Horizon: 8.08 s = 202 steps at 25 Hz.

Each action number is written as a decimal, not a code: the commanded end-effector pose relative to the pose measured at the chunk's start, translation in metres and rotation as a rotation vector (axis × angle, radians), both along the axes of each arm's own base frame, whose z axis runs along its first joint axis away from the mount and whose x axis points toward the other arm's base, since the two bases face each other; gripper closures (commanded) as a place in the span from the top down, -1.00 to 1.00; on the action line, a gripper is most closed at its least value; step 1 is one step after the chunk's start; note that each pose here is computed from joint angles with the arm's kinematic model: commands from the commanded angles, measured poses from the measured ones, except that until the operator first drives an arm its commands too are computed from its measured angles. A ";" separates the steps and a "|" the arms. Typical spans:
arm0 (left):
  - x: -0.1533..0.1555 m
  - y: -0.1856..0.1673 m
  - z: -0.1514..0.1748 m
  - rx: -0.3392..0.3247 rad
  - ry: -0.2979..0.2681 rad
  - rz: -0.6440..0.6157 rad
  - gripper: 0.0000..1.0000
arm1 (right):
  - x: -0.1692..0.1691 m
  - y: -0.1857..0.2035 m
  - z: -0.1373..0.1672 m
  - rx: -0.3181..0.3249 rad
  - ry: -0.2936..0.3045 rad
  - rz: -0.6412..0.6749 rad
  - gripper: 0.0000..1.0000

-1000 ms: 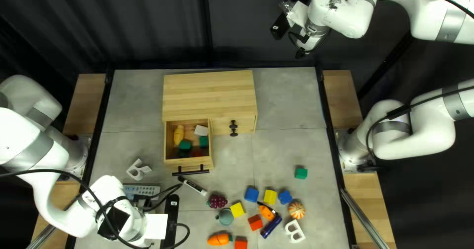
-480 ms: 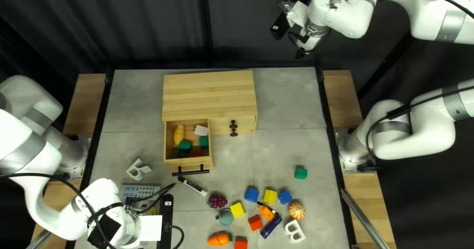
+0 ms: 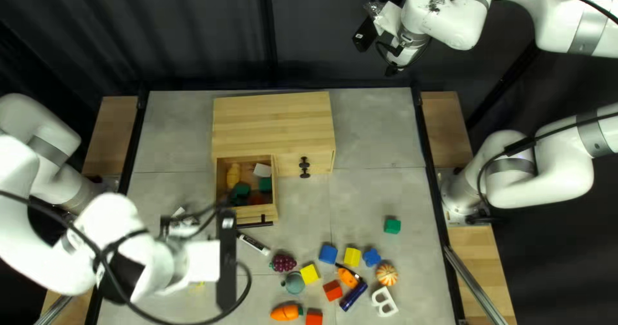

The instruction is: Open drawers and place objects into drawer and close

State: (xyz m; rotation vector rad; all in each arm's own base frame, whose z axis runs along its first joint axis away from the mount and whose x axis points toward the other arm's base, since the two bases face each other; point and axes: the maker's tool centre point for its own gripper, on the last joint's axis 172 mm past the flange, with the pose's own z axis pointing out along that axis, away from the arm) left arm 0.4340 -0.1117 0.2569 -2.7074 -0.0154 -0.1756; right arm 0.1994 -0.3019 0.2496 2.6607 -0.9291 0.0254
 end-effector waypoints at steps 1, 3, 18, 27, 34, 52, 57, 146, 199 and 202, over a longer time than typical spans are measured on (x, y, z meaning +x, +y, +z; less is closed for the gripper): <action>0.021 0.054 -0.017 0.055 0.012 0.046 -0.06 | 0.000 0.000 0.000 0.000 0.000 0.000 1.00; 0.021 0.070 -0.031 0.051 0.011 0.075 1.00 | 0.000 0.000 0.000 0.000 0.000 0.000 1.00; -0.064 -0.052 -0.066 -0.239 0.104 -0.168 1.00 | 0.000 0.000 0.000 0.000 0.000 0.000 1.00; -0.153 -0.158 -0.135 -0.529 0.267 -0.429 1.00 | 0.000 0.000 0.000 0.000 0.000 0.000 1.00; -0.159 -0.180 -0.159 -0.578 0.274 -0.467 1.00 | 0.000 0.000 0.000 0.000 0.000 0.000 1.00; -0.115 -0.145 -0.196 -0.491 0.211 -0.125 1.00 | 0.000 0.000 0.000 0.000 0.000 0.000 1.00; -0.112 -0.140 -0.209 -0.472 0.192 -0.049 1.00 | 0.000 0.000 0.000 0.000 0.000 0.000 1.00; -0.132 -0.117 -0.090 -0.362 0.189 -0.164 0.96 | 0.000 0.000 0.000 0.000 0.000 0.000 1.00; -0.212 -0.229 -0.151 -0.427 0.238 -0.415 1.00 | 0.032 0.037 0.047 -0.091 0.030 0.126 1.00; -0.212 -0.229 -0.151 -0.427 0.238 -0.415 1.00 | 0.077 0.073 0.079 -0.110 0.021 0.175 1.00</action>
